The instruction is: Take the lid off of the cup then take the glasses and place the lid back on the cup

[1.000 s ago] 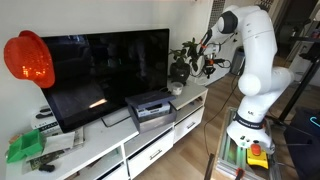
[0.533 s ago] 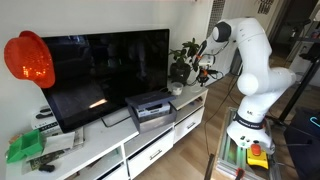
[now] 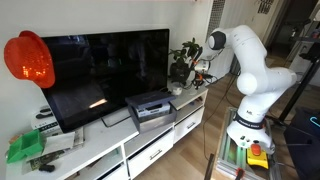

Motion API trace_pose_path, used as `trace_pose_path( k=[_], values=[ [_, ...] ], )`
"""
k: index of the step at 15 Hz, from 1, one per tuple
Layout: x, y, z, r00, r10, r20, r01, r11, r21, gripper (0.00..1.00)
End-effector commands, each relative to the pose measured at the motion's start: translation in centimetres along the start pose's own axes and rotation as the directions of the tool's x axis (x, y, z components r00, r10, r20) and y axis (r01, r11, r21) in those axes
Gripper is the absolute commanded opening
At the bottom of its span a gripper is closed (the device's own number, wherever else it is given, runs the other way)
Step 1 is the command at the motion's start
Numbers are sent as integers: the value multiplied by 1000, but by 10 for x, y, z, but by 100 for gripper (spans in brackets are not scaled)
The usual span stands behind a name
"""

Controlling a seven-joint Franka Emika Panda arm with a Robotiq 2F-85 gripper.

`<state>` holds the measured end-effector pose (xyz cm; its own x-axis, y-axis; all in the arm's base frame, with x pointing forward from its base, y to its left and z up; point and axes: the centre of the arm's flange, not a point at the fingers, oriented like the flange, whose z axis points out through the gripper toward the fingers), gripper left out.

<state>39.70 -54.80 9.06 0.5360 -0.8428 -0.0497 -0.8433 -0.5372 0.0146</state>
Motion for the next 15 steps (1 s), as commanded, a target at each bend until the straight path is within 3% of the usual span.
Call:
trace_pose_path(
  k=[1,9,15],
  values=[
    [14,-6,-17,999,7,-37,-6,1000,27,43],
    [-20,-46,-105,998,-64,-1,64,998,8,98],
    [-52,-90,-144,981,-196,10,196,980,-41,100]
  ],
)
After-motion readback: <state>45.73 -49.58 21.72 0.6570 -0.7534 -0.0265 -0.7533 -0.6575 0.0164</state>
